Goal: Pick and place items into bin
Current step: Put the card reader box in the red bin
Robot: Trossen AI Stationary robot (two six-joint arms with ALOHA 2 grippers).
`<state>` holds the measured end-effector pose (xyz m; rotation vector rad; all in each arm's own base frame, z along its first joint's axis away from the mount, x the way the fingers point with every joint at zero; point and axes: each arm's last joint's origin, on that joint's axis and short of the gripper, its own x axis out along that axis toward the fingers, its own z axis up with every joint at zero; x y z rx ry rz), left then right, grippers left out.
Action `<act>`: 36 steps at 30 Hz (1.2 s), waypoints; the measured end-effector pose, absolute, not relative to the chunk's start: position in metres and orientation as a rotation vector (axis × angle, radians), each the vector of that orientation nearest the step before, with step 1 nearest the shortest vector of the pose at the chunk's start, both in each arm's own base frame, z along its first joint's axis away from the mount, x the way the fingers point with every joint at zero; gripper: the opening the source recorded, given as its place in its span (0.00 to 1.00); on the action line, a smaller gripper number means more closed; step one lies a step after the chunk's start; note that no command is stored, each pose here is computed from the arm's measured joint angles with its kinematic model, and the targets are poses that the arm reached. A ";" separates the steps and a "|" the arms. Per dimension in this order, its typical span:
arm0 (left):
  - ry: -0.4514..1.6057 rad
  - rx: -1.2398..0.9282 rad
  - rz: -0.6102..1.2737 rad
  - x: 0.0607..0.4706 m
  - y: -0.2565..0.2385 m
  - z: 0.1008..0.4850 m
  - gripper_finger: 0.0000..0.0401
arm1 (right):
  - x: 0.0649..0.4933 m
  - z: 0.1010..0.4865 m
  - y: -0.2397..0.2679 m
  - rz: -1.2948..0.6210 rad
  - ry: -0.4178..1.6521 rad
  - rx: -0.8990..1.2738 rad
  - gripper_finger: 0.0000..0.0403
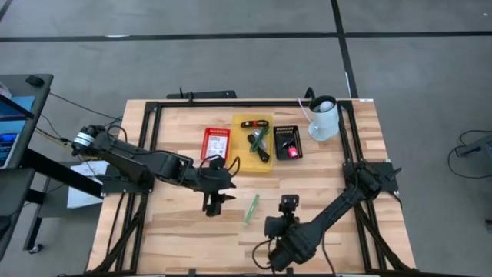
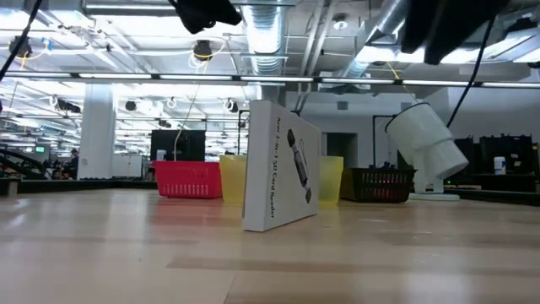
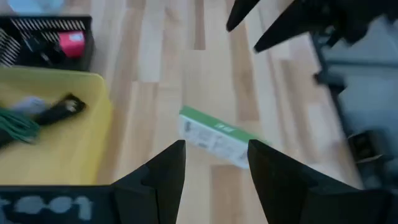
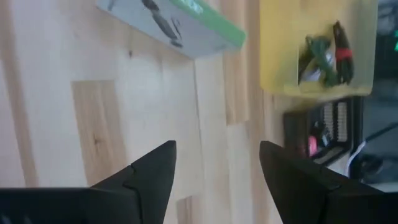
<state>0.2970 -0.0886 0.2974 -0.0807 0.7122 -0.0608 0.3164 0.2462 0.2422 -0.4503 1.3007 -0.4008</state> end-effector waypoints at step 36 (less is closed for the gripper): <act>0.906 -0.522 0.046 0.350 -0.087 0.273 0.42 | 0.228 0.219 0.318 -0.484 1.252 -0.230 0.53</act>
